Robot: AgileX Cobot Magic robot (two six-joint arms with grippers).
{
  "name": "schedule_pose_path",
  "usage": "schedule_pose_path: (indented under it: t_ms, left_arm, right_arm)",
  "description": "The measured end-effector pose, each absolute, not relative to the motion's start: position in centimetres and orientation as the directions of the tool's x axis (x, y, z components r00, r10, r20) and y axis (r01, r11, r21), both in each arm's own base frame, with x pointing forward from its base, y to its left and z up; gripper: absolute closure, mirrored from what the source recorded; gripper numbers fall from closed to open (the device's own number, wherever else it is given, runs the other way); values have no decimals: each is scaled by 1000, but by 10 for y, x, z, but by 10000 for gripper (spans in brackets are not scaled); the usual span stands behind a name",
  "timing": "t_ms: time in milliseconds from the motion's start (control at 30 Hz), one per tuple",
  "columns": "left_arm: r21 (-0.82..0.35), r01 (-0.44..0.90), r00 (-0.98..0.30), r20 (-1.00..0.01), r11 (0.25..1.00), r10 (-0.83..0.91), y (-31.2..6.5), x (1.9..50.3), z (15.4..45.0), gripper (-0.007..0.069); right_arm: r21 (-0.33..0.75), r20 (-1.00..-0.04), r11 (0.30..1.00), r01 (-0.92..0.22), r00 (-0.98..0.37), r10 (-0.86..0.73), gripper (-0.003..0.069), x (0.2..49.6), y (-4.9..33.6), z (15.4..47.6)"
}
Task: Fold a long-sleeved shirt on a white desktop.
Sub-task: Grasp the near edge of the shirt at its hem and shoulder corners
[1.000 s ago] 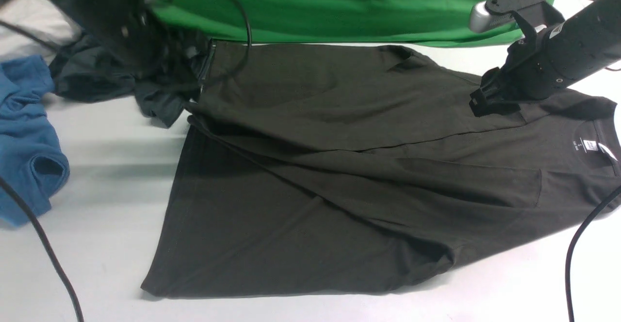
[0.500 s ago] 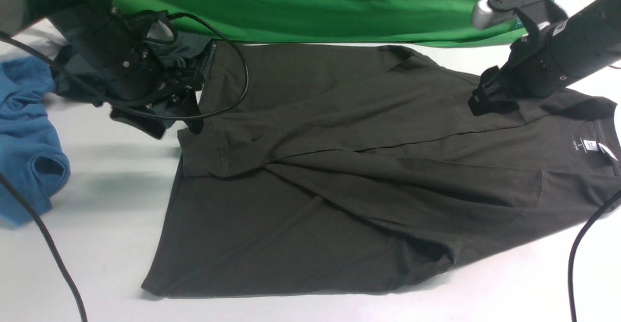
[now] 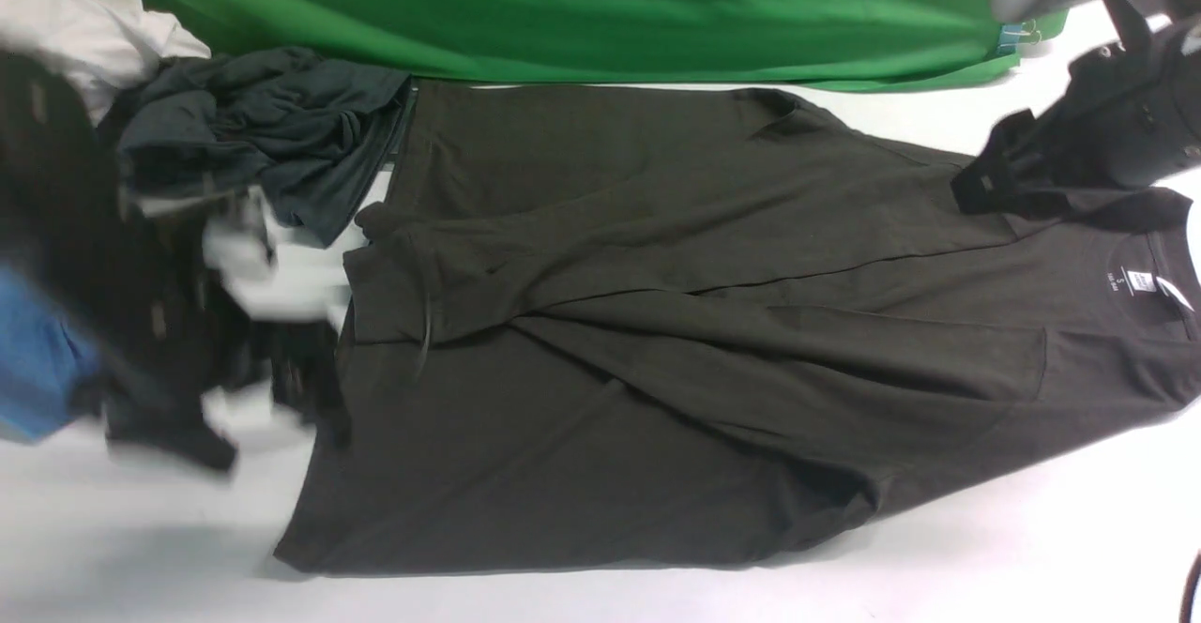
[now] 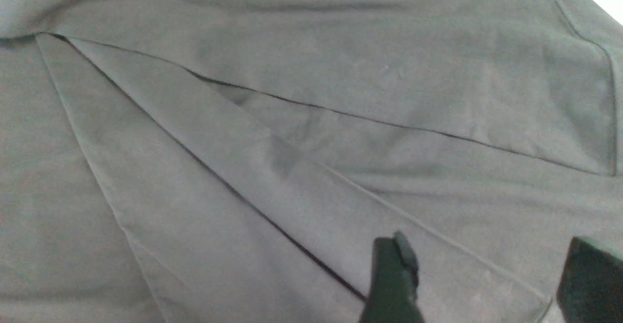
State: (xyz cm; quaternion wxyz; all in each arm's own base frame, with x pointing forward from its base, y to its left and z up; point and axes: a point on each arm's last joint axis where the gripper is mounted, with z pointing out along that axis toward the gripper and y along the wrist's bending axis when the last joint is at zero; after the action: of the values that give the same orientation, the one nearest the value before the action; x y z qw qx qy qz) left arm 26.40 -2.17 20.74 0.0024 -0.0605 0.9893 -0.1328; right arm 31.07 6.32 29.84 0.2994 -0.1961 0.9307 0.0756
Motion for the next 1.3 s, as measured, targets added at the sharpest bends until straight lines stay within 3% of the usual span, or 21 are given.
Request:
schedule_pose_path:
  t_ms: [167,333,467,600,633,700,767,900,1000,1100,1167,1233,1300]
  left_arm:
    - [-265,-190,-982,70,945,-178,-23,239,167,-33]
    - [-262,-213,-977,57,941,-205,-20,243,156,1]
    - [-307,-206,-978,40,929,-204,-19,249,154,108]
    - [-318,-173,-985,30,932,-172,-19,251,151,338]
    - [-318,-172,-985,30,932,-171,-19,251,151,350]
    - [-299,-134,-991,23,945,-133,-17,250,150,499]
    - [-289,-117,-993,19,950,-117,-16,250,149,573]
    - [-289,-96,-995,23,953,-94,-16,251,151,588]
    - [-289,-85,-996,24,954,-82,-16,250,153,588]
    - [-286,-74,-997,4,955,-77,-16,249,159,588]
    - [-287,-73,-997,1,955,-76,-16,249,160,588]
    - [-287,-72,-997,-2,955,-75,-16,249,160,588]
    - [-287,-72,-997,-2,955,-75,-16,249,160,588]
  right_arm:
    - [24,-608,916,-401,-733,-305,228,309,63,298]
    - [32,-616,917,-397,-731,-294,228,310,64,299]
    - [34,-617,918,-396,-730,-292,228,310,64,299]
    - [44,-593,914,-403,-747,-301,228,307,64,297]
    - [44,-593,914,-403,-747,-301,228,307,64,297]
    - [66,-538,905,-420,-779,-323,228,302,64,293]
    - [76,-501,894,-441,-792,-348,228,297,65,287]
    - [82,-428,853,-515,-791,-436,228,285,72,271]
    - [87,-339,735,-673,-714,-613,228,264,90,251]
    - [31,-292,533,-846,-518,-804,228,244,107,228]
    - [-15,-280,458,-889,-436,-855,228,240,109,219]
    - [-119,-262,332,-936,-293,-920,228,234,108,199]
    - [-173,-261,287,-942,-237,-936,228,232,105,189]
